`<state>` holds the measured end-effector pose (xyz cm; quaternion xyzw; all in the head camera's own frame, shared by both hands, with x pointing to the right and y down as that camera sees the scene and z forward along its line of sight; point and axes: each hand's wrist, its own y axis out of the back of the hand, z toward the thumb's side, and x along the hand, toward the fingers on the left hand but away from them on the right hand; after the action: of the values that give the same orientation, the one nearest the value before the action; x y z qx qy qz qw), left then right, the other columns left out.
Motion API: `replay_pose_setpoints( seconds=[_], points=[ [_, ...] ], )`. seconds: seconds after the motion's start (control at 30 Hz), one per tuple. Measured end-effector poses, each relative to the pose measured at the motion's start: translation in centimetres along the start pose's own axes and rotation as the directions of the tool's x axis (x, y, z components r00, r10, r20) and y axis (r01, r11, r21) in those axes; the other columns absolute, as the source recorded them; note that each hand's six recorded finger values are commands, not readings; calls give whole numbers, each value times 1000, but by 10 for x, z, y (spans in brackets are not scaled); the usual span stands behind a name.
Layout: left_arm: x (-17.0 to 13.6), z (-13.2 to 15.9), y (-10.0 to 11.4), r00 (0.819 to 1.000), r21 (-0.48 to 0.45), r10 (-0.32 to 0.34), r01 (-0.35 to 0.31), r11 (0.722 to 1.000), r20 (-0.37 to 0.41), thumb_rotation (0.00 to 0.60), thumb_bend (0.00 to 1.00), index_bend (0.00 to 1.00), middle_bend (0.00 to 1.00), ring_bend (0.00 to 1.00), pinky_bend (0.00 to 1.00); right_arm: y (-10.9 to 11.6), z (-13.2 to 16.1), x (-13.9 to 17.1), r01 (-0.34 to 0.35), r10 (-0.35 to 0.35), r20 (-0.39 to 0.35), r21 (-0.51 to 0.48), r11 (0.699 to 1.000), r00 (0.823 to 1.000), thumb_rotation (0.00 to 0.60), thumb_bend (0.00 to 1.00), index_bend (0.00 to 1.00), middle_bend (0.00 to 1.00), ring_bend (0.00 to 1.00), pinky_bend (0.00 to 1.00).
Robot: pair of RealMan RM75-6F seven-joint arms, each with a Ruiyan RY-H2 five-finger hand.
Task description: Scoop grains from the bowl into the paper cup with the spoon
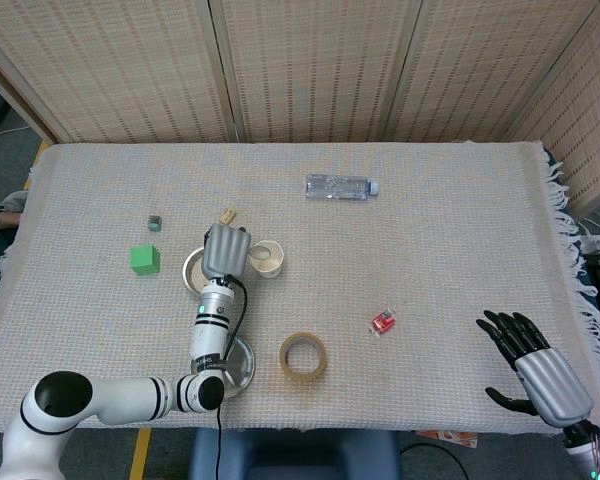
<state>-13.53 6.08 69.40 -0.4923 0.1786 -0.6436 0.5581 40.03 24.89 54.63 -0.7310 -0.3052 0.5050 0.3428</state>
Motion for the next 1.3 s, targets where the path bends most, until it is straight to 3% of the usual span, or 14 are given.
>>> replay_pose_setpoints(
  seconds=[0.33, 0.57, 0.83, 1.17, 1.3],
  points=[
    [-6, 11, 8, 986, 141, 166, -165, 976, 10, 600, 380, 655, 1000, 1000, 1000, 0, -1, 0, -2, 2, 6, 2, 1000, 1000, 600, 89, 0, 0, 0, 0],
    [-3, 12, 5, 958, 292, 286, -279, 915, 18, 600, 381, 661, 1000, 1000, 1000, 1, 2, 3, -7, 7, -7, -2, 1000, 1000, 600, 88, 0, 0, 0, 0],
    [-5, 13, -9, 940, 383, 338, -329, 863, 47, 600, 380, 656, 1000, 1000, 1000, 1, 1, 2, -14, 13, -5, -7, 1000, 1000, 600, 89, 0, 0, 0, 0],
    [-18, 27, -14, 887, 479, 437, -451, 753, 149, 600, 379, 648, 1000, 1000, 1000, 1, 3, 4, -17, 17, -14, -9, 1000, 1000, 600, 88, 0, 0, 0, 0],
    [-19, 28, -16, 877, 500, 454, -466, 730, 156, 600, 380, 620, 1000, 1000, 1000, 0, 3, 5, -24, 24, -15, -11, 1000, 1000, 600, 89, 0, 0, 0, 0]
  ],
)
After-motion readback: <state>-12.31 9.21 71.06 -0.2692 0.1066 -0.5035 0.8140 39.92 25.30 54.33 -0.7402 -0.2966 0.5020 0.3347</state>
